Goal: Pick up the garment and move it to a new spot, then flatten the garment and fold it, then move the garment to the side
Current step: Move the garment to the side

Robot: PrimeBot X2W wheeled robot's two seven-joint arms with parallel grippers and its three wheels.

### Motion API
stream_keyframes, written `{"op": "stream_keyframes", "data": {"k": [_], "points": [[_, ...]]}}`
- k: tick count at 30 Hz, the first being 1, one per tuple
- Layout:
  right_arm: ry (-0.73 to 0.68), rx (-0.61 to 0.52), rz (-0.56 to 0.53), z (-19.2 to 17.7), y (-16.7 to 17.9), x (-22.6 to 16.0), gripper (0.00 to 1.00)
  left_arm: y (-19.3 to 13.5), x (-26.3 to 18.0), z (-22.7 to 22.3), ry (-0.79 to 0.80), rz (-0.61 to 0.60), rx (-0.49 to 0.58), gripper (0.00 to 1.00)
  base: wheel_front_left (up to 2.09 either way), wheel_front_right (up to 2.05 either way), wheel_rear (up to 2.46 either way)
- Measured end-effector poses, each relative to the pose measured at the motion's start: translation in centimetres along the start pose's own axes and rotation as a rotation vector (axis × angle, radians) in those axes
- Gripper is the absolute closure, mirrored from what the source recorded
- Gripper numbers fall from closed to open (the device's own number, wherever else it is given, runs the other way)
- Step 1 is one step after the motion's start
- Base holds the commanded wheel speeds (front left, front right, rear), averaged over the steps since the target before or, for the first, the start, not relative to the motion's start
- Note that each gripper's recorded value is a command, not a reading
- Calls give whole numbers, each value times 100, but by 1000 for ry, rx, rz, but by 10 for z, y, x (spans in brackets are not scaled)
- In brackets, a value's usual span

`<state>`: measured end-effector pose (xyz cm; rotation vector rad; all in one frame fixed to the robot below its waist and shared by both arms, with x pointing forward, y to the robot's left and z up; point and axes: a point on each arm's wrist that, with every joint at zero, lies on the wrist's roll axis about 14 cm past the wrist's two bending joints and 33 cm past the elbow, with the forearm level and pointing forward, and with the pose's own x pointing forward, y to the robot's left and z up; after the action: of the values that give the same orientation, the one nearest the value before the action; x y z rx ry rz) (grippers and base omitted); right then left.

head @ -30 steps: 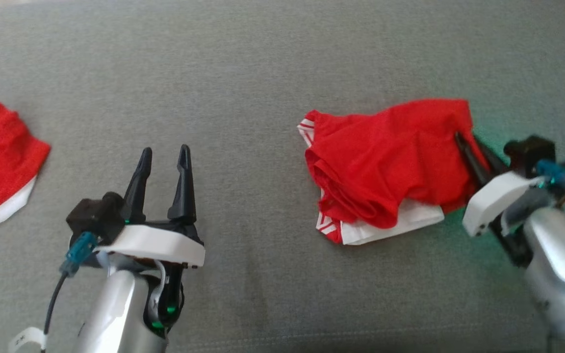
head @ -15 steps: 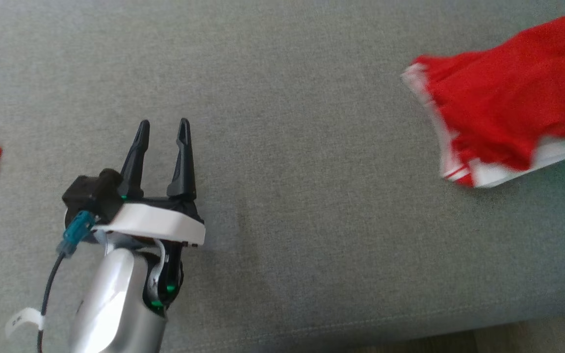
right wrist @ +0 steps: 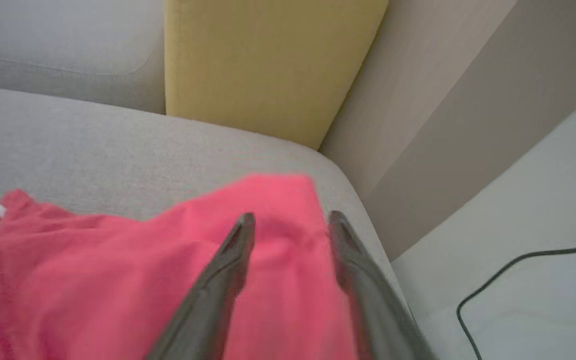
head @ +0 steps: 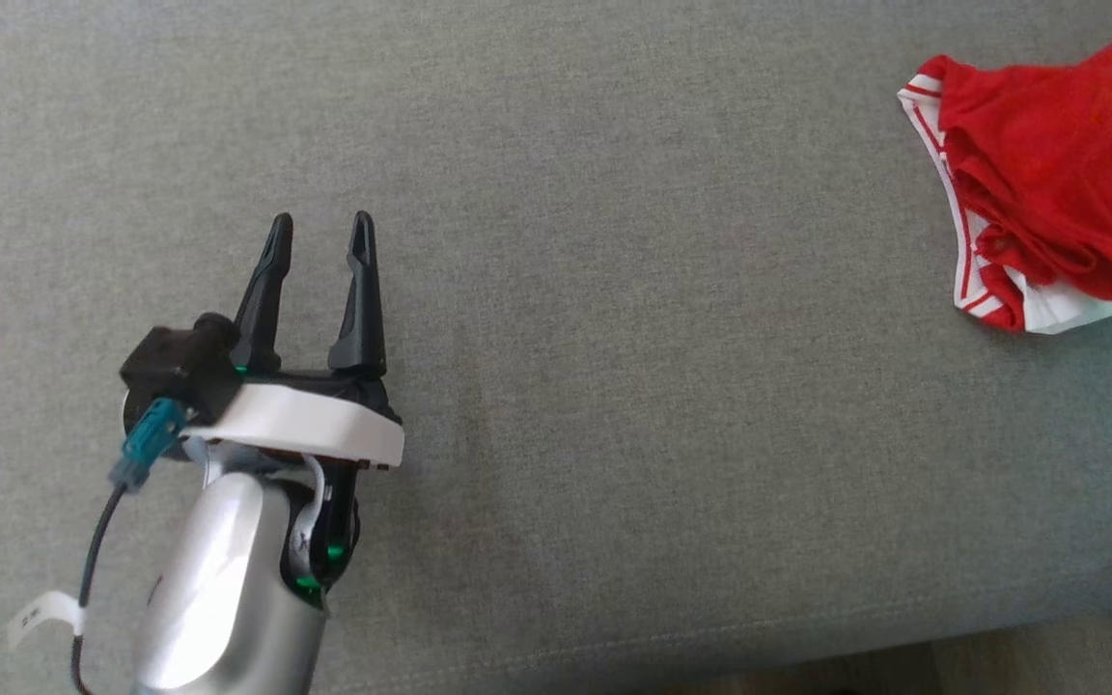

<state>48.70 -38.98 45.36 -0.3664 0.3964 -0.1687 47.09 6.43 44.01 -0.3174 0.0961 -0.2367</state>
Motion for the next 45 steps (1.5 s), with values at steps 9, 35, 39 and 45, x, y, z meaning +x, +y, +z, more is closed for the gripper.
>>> {"op": "stream_keyframes", "data": {"k": [9, 35, 39, 45], "points": [[-198, 95, 53, 65, 31, -14, 0, -5, -12, 30, -63, -5, 0, 0, 0, 0, 0], [-398, 500, 311, 59, 184, -162, 0, 16, -127, 73, -183, 126, 27, 0, 0, 0, 0], [-399, 496, 309, 59, 185, -163, 0, 18, -127, 78, -198, 129, 27, 0, 0, 0, 0], [-397, 496, 307, 58, 186, -163, 0, 18, -125, 76, -192, 128, 26, 0, 0, 0, 0]]}}
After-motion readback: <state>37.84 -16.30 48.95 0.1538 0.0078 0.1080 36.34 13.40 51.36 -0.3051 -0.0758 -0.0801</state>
